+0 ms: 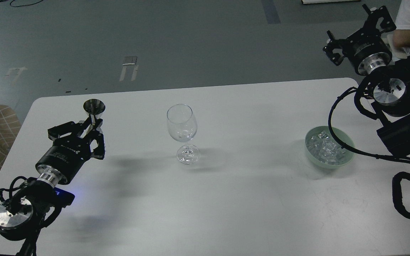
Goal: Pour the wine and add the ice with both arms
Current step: 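Carry the jigger with the left gripper above the wine glass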
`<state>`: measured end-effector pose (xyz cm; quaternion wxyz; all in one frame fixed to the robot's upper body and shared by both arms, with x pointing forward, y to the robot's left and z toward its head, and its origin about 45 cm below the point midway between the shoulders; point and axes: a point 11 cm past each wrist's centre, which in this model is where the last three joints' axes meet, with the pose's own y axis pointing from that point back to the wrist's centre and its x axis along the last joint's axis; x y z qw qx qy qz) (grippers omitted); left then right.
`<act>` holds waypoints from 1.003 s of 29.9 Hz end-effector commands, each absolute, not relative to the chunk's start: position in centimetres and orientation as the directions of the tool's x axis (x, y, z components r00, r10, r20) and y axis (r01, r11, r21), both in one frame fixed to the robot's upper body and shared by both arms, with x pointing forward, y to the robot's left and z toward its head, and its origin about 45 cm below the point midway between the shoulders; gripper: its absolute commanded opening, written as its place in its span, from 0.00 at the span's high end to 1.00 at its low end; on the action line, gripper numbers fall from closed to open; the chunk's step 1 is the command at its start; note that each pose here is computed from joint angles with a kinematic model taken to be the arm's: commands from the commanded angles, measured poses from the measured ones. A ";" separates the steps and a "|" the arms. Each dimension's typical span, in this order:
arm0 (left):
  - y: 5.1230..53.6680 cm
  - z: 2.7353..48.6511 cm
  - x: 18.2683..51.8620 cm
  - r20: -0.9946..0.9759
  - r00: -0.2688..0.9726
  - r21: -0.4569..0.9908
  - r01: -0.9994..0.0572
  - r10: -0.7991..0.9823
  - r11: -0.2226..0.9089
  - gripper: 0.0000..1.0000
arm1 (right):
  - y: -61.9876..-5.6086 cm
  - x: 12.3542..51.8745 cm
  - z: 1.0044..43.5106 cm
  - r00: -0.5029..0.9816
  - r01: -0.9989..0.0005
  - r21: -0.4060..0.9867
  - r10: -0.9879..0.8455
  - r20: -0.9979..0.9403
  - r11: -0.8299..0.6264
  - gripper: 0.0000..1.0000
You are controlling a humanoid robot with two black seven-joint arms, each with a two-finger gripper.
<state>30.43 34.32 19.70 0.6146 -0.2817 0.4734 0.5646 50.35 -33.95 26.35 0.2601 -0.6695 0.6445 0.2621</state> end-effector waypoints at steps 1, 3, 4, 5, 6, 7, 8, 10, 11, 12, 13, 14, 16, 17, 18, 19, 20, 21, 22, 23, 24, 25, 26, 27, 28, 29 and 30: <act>33.9 20.3 31.2 -0.892 -0.085 0.195 -0.958 0.445 0.209 0.82 | -33.9 50.3 26.2 0.030 -0.999 -0.007 -0.725 -0.688 -0.035 0.00; 33.5 21.0 31.4 -0.894 -0.062 0.178 -0.958 0.444 0.225 0.82 | -33.9 50.3 26.2 0.030 -0.999 -0.009 -0.725 -0.688 -0.034 0.00; 33.1 21.4 31.4 -0.895 -0.047 0.167 -0.958 0.444 0.234 0.82 | -33.9 50.3 26.2 0.030 -0.999 -0.008 -0.726 -0.687 -0.034 0.00; 33.0 21.7 31.5 -0.895 -0.038 0.159 -0.958 0.443 0.240 0.82 | -33.9 50.3 26.2 0.030 -0.999 -0.007 -0.726 -0.687 -0.035 0.00; 32.8 21.8 31.5 -0.896 -0.034 0.158 -0.956 0.443 0.247 0.82 | -33.9 50.3 26.2 0.030 -0.999 -0.007 -0.726 -0.687 -0.035 0.00; 32.6 22.0 31.6 -0.897 -0.026 0.154 -0.954 0.441 0.258 0.82 | -33.9 50.3 26.2 0.030 -0.999 -0.007 -0.726 -0.687 -0.035 0.00; 32.5 22.1 31.7 -0.897 -0.023 0.154 -0.952 0.442 0.264 0.82 | -33.9 50.3 26.2 0.032 -0.999 -0.008 -0.726 -0.687 -0.036 0.00; 31.1 22.1 32.1 -0.890 -0.002 0.158 -0.939 0.455 0.305 0.82 | -33.8 50.3 26.3 0.033 -0.999 -0.010 -0.725 -0.688 -0.036 0.00; 30.5 22.1 32.2 -0.885 0.009 0.160 -0.933 0.466 0.322 0.82 | -33.9 50.3 26.3 0.033 -0.999 -0.011 -0.725 -0.688 -0.035 0.00; 29.8 22.1 32.4 -0.878 0.021 0.163 -0.926 0.479 0.340 0.82 | -33.9 50.3 26.3 0.033 -0.999 -0.011 -0.726 -0.687 -0.035 0.00; 28.8 22.1 32.6 -0.865 0.041 0.168 -0.916 0.500 0.365 0.82 | -33.9 50.3 26.3 0.032 -0.999 -0.011 -0.725 -0.688 -0.034 0.00; 28.5 22.0 32.7 -0.860 0.045 0.172 -0.912 0.509 0.372 0.82 | -33.9 50.3 26.3 0.032 -0.999 -0.011 -0.725 -0.688 -0.034 0.00; 27.9 22.1 32.8 -0.858 0.055 0.172 -0.907 0.512 0.385 0.82 | -33.9 50.3 26.3 0.033 -0.999 -0.010 -0.726 -0.686 -0.035 0.00; 27.8 22.2 32.9 -0.857 0.058 0.169 -0.907 0.512 0.386 0.82 | -34.0 50.3 26.3 0.031 -0.999 -0.009 -0.726 -0.687 -0.034 0.00; 27.6 22.6 33.2 -0.857 0.064 0.164 -0.907 0.511 0.388 0.82 | -34.0 50.3 26.2 0.030 -0.999 -0.008 -0.727 -0.686 -0.034 0.00; 27.5 22.7 33.4 -0.857 0.060 0.166 -0.908 0.512 0.385 0.82 | -34.0 50.3 26.2 0.028 -0.999 -0.006 -0.726 -0.687 -0.033 0.00; 27.5 22.7 33.5 -0.857 0.054 0.172 -0.907 0.513 0.384 0.82 | -34.0 50.3 26.1 0.027 -0.999 -0.005 -0.726 -0.687 -0.032 0.00; 27.4 22.7 33.7 -0.856 0.045 0.180 -0.908 0.515 0.379 0.82 | -34.1 50.3 26.1 0.025 -1.000 -0.005 -0.726 -0.687 -0.030 0.00; 27.4 22.7 33.7 -0.856 0.045 0.180 -0.908 0.515 0.378 0.82 | -34.1 50.3 26.1 0.025 -1.000 -0.005 -0.726 -0.687 -0.030 0.00; 27.5 22.7 33.7 -0.856 0.042 0.183 -0.908 0.516 0.377 0.82 | -34.0 50.3 26.0 0.026 -1.000 -0.005 -0.725 -0.688 -0.031 0.00; 27.4 22.8 33.7 -0.855 0.045 0.182 -0.907 0.516 0.380 0.82 | -34.0 50.3 26.0 0.026 -0.999 -0.004 -0.726 -0.687 -0.032 0.00; 27.2 22.8 33.7 -0.855 0.046 0.183 -0.905 0.516 0.385 0.82 | -34.0 50.3 26.0 0.026 -1.000 -0.005 -0.725 -0.688 -0.031 0.00; 27.1 22.7 33.7 -0.855 0.048 0.186 -0.901 0.516 0.391 0.82 | -34.1 50.3 26.1 0.025 -1.000 -0.005 -0.727 -0.686 -0.030 0.00; 26.8 22.6 33.7 -0.853 0.051 0.190 -0.897 0.520 0.400 0.82 | -34.1 50.3 26.1 0.027 -1.000 -0.006 -0.726 -0.687 -0.031 0.00; 26.8 22.6 33.7 -0.852 0.051 0.193 -0.895 0.521 0.403 0.82 | -34.1 50.3 26.1 0.025 -1.000 -0.005 -0.727 -0.686 -0.030 0.00; 26.6 22.7 33.7 -0.850 0.056 0.194 -0.890 0.524 0.412 0.82 | -34.1 50.3 26.1 0.025 -1.000 -0.005 -0.727 -0.686 -0.030 0.00; 26.5 22.8 33.7 -0.847 0.061 0.196 -0.887 0.528 0.417 0.82 | -34.1 50.2 26.0 0.025 -1.000 -0.005 -0.727 -0.686 -0.031 0.00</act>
